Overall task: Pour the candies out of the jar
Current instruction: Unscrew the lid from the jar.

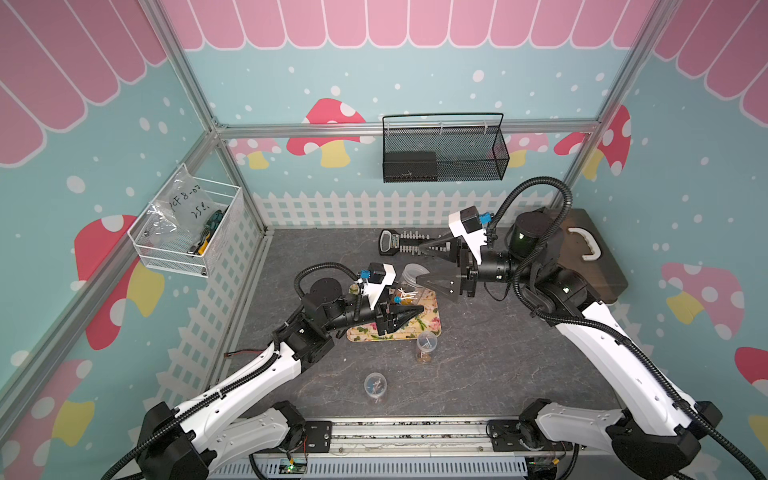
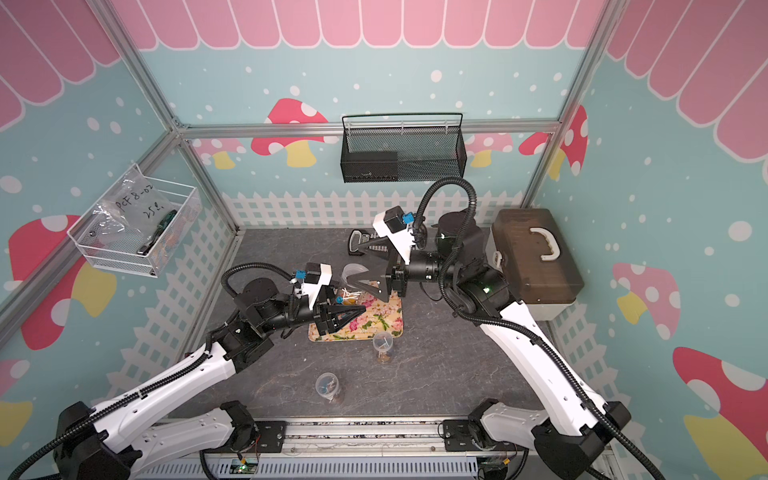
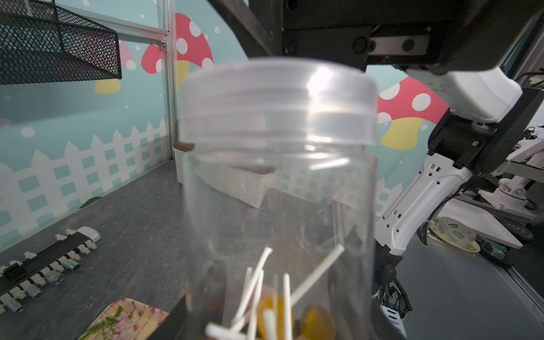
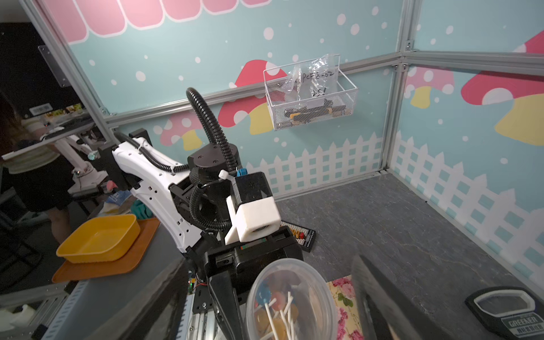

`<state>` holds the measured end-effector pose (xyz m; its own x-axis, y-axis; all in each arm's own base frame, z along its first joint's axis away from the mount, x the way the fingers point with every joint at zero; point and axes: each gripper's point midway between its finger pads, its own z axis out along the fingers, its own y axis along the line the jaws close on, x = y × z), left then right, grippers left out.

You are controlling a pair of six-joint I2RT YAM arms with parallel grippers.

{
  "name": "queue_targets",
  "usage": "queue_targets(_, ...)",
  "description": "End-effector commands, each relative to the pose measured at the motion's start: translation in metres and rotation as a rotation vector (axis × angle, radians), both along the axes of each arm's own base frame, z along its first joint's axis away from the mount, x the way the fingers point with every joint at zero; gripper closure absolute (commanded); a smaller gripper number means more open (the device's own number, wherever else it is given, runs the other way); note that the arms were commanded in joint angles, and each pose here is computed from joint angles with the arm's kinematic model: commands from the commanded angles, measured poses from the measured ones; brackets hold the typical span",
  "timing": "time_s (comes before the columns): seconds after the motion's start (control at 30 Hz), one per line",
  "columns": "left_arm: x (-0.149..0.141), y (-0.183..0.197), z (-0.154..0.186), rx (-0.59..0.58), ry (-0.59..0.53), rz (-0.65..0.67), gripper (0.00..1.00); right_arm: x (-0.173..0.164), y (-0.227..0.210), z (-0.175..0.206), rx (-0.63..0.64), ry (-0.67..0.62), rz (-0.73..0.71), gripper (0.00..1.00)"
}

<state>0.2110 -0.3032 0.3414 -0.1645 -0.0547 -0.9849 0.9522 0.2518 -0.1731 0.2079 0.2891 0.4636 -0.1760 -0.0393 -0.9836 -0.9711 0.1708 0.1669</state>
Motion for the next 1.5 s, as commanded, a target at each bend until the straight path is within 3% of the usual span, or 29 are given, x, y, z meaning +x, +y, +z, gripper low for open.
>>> queue_targets(0.0,0.005,0.002,0.007,-0.021,-0.042,0.041,0.48,0.012,-0.009,0.002,0.034,0.096,-0.121,0.15)
queue_targets(0.2,0.014,0.004,0.000,-0.005,-0.049,0.087,0.48,0.032,-0.017,-0.021,0.001,0.282,-0.271,0.20)
queue_targets(0.37,0.018,0.003,-0.006,0.011,-0.051,0.102,0.48,0.035,-0.012,-0.037,-0.028,0.344,-0.301,0.22)
queue_targets(0.9,0.022,0.005,-0.013,0.028,-0.041,0.128,0.48,0.039,0.015,-0.057,-0.088,0.363,-0.276,0.25)
queue_targets(1.1,0.022,0.004,-0.013,0.028,-0.044,0.123,0.48,0.035,0.024,-0.059,-0.124,0.339,-0.250,0.30)
queue_targets(1.33,0.021,0.003,-0.013,0.028,-0.045,0.116,0.48,0.037,0.025,-0.064,-0.153,0.311,-0.272,0.45)
queue_targets(1.47,0.020,0.003,-0.013,0.028,-0.044,0.111,0.48,0.038,0.023,-0.059,-0.152,0.282,-0.278,0.46)
